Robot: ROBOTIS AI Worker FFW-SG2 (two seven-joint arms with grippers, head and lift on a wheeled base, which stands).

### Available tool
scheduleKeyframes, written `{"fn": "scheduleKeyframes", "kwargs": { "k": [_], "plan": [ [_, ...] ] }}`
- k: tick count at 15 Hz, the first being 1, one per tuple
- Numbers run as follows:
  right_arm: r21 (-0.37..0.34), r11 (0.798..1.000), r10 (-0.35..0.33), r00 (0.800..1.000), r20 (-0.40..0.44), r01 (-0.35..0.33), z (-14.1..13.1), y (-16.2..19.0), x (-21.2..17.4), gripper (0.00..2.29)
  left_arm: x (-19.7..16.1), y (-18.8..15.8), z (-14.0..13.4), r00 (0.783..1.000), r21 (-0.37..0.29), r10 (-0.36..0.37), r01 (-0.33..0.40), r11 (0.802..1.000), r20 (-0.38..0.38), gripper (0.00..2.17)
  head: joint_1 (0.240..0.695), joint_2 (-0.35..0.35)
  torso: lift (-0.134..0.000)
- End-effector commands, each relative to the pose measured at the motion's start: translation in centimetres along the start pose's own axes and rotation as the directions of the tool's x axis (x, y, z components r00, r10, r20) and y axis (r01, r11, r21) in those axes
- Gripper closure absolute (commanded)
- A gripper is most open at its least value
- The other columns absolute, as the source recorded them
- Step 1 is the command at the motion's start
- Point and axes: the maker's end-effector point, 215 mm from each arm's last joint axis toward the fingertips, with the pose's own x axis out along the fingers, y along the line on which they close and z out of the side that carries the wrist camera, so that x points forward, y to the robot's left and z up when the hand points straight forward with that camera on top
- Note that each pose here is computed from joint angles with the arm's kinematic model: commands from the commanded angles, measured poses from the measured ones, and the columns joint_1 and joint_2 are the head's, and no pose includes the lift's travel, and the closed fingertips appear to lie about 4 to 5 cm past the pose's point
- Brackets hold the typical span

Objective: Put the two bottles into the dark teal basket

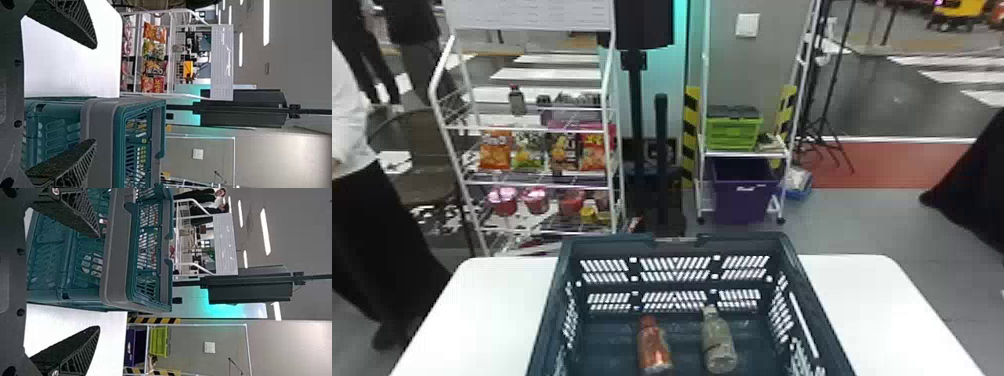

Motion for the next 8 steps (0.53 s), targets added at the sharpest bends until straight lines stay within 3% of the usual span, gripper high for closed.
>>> {"fn": "scheduleKeyframes", "kwargs": {
  "k": [1,8],
  "plan": [
    [-0.001,1.0,-0.003,1.0,-0.001,0.003,0.0,-0.09,-0.12,0.05,0.11,0.04,-0.13,1.0,-0.004,0.0,0.0,1.0,-0.001,0.02,0.499,0.0,0.0],
    [-0.001,1.0,-0.003,1.0,-0.002,0.003,-0.04,-0.07,-0.17,0.05,0.24,0.07,-0.25,1.0,-0.005,-0.002,0.002,1.0,-0.006,0.02,0.499,0.0,0.0]
  ]
}}
